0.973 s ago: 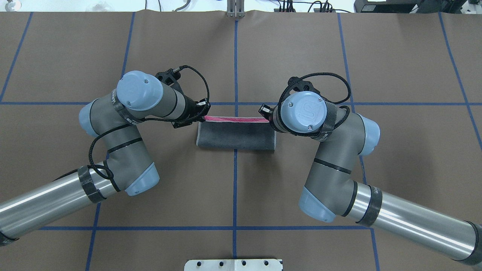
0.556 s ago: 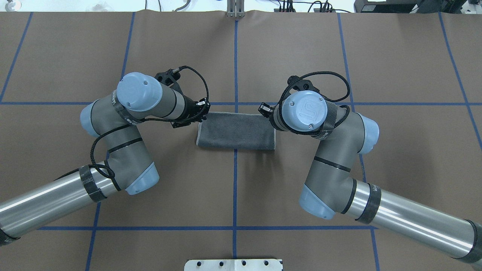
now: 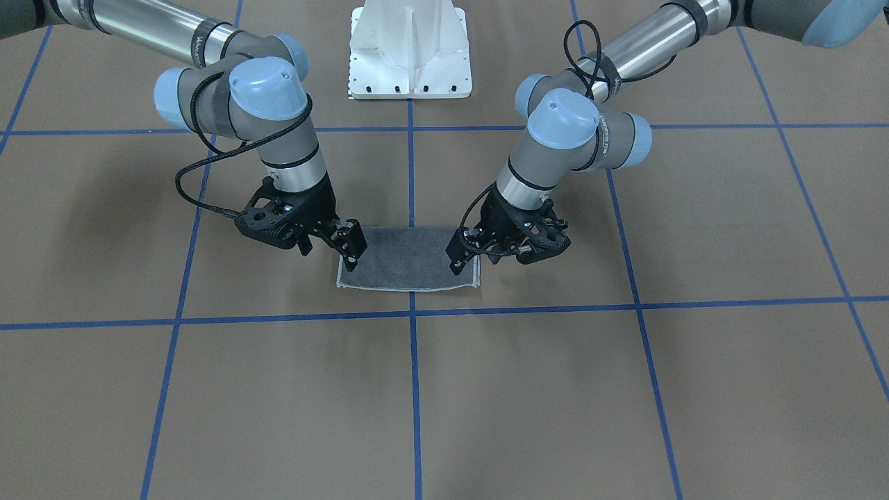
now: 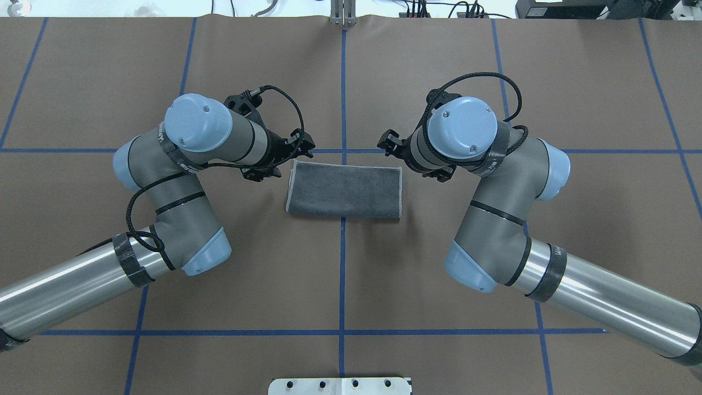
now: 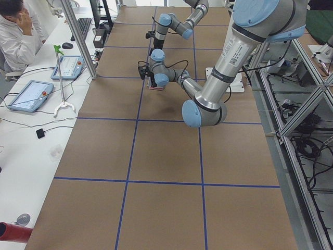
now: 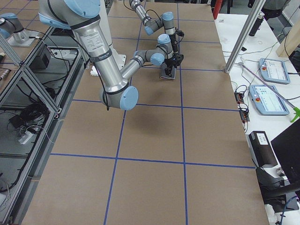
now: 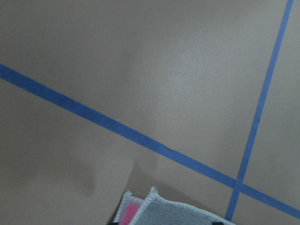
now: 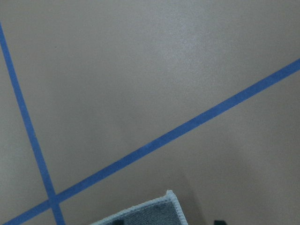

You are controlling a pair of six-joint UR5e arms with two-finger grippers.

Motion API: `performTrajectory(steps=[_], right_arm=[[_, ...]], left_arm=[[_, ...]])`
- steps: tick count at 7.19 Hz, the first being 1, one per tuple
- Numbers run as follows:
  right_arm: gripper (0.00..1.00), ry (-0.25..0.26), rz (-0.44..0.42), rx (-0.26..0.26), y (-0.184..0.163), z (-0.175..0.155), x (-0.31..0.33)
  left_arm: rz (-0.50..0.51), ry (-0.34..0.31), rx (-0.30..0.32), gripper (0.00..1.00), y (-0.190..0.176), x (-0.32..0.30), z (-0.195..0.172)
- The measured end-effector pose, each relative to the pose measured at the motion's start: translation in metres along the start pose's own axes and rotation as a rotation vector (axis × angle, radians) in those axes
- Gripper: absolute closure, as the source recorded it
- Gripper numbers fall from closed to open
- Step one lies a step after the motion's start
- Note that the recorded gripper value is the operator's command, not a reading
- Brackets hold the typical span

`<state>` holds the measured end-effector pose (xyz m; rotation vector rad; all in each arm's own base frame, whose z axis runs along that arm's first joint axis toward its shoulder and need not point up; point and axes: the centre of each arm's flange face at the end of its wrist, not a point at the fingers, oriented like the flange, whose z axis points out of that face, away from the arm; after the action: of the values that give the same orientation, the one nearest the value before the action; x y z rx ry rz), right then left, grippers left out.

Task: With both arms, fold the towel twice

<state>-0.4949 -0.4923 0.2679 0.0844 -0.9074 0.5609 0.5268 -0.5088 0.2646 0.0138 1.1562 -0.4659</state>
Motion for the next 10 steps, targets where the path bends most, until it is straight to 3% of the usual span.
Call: performTrajectory(steps=[4,5,8,10], right_arm=[[0.00,0.046,-0.223,-0.061,-0.078,-0.016,0.068],[0.00,0.048,-0.282,-0.082,-0.102,-0.025,0.091],[0.00,0.052,-0.474,-0.116,-0.160,-0.050,0.157],[0.00,0.052,-0.550,-0.133,-0.187,-0.062,0.191]], left_arm=[[0.081,0.018,-0.063,0.01,0.015,-0.036,-0.012],[0.089,0.027,-0.073,0.08,0.021,-0.043,-0.010],[0.076,0.020,-0.106,0.44,0.048,-0.050,0.004],[0.057,0.014,-0.121,0.49,0.060,-0.053,0.010]])
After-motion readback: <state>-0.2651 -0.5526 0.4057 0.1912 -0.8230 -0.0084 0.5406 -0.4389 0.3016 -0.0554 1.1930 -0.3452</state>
